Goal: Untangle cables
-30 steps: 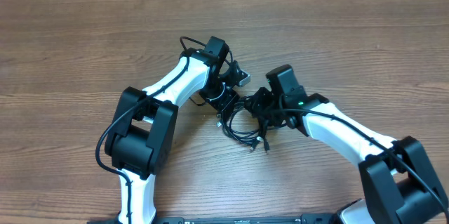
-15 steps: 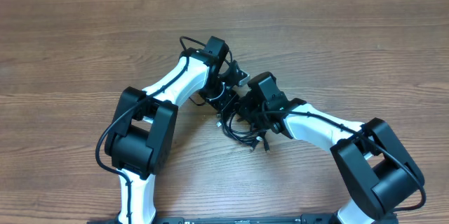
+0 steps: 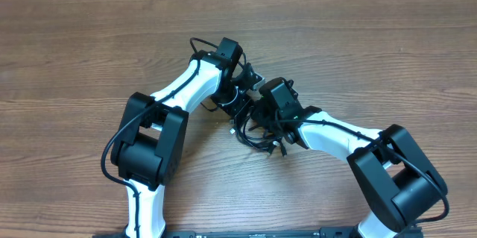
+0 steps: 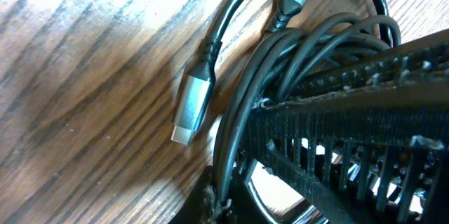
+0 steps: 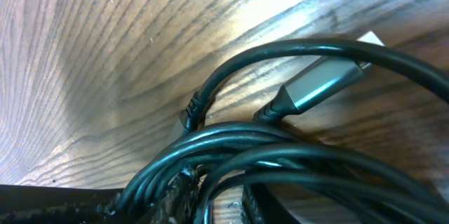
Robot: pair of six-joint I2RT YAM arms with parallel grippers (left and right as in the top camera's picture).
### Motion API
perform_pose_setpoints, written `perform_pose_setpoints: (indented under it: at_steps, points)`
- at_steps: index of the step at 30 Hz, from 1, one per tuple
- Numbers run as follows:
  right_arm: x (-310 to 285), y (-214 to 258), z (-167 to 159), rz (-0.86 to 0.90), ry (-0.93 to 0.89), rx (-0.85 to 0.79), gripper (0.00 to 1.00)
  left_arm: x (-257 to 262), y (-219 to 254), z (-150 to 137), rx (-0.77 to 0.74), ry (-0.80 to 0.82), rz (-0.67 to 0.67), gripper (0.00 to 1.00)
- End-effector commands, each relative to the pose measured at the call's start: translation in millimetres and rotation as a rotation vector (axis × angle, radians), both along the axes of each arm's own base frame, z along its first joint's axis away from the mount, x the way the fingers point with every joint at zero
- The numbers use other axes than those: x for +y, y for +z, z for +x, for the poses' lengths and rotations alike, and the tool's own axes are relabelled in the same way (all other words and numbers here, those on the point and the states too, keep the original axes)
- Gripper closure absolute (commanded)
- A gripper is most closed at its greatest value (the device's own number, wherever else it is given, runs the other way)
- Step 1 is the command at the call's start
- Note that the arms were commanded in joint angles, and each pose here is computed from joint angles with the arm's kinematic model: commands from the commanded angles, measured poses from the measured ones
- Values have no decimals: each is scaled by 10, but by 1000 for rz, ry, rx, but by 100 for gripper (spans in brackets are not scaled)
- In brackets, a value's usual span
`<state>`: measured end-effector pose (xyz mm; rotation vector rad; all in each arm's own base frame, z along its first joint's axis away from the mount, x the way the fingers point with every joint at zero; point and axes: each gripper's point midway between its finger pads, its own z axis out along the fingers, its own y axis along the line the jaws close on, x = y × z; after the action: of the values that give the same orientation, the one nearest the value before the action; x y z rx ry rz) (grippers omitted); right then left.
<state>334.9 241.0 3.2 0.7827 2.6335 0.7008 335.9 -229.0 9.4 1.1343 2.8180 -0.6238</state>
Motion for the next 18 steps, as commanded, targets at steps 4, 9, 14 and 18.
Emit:
perform_pose_setpoints:
  at_steps: [4,9,14,18]
  points:
    - [-76,-156,30,-51,-27,2,93,-60,13,-18,2,-29,-13,96]
    - [-107,-181,1,-60,-29,19,96,-60,13,-18,1,-30,-14,96]
    - [-20,-5,-40,43,102,37,96,-56,11,-16,0,-32,-12,96]
    - [-57,355,13,109,193,-30,96,-58,13,-15,-1,-33,-13,96]
